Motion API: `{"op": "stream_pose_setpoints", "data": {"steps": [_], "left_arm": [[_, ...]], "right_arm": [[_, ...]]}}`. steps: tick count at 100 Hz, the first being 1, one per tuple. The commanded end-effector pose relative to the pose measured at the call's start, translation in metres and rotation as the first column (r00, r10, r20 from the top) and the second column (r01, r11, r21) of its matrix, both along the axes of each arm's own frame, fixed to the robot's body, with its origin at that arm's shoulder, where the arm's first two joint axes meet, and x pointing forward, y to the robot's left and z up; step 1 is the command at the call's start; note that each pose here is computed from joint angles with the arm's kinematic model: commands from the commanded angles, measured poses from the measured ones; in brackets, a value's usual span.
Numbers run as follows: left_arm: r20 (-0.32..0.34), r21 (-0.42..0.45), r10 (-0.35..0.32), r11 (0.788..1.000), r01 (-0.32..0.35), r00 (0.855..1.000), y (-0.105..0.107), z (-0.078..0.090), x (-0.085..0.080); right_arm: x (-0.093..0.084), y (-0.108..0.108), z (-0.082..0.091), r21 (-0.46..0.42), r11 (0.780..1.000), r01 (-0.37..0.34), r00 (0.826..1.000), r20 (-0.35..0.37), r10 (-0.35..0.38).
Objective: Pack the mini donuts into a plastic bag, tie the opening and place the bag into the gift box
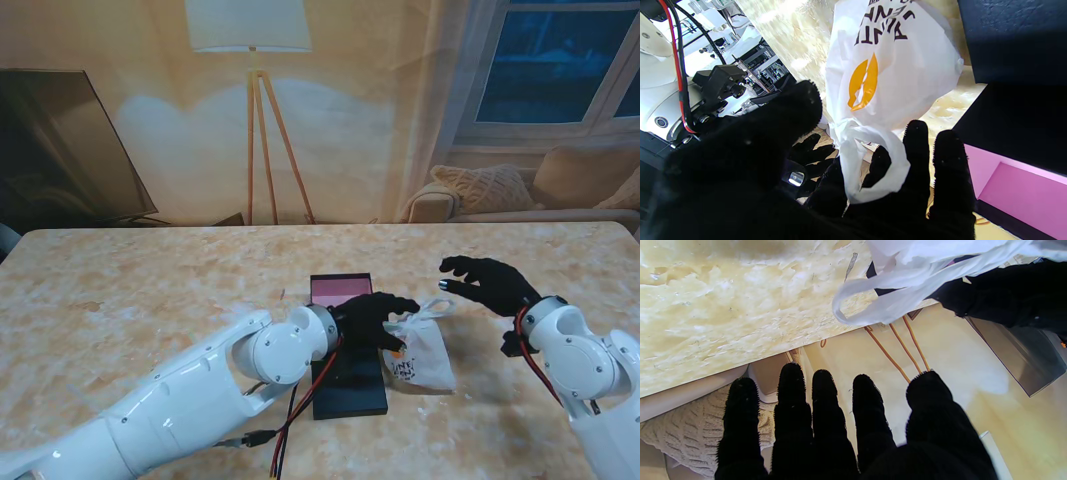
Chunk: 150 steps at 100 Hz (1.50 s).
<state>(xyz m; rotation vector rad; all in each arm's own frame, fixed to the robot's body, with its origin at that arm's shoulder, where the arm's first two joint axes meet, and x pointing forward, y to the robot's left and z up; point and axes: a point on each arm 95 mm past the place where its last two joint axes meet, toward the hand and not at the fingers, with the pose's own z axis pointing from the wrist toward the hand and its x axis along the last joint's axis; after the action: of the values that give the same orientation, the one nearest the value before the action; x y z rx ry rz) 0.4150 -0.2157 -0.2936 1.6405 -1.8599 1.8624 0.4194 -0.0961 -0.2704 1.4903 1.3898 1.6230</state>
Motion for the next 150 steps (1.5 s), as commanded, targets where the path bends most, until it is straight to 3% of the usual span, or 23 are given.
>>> {"op": "stream_pose_setpoints", "data": {"steps": [1, 74, 118, 150], "left_arm": [[-0.008, 0.005, -0.025, 1.0, 0.025, 1.0, -0.007, -0.003, -0.004], [0.048, 0.056, -0.062, 0.997, 0.059, 0.997, -0.025, -0.025, -0.007], [0.024, 0.063, 0.018, 0.998, -0.02, 1.0, -0.034, -0.036, -0.004], [0.002, 0.064, 0.022, 0.998, -0.022, 1.0, -0.036, -0.041, -0.006]], "right_arm": [[-0.002, 0.004, -0.005, 0.006, 1.0, -0.001, 1.0, -0.019, 0.002], [-0.002, 0.0, -0.004, 0.01, 1.0, 0.025, 1.0, 0.012, -0.025], [-0.001, -0.002, -0.002, 0.014, 1.0, 0.027, 0.999, 0.023, -0.028], [-0.002, -0.003, -0.001, 0.019, 0.999, 0.029, 0.999, 0.027, -0.029]]}}
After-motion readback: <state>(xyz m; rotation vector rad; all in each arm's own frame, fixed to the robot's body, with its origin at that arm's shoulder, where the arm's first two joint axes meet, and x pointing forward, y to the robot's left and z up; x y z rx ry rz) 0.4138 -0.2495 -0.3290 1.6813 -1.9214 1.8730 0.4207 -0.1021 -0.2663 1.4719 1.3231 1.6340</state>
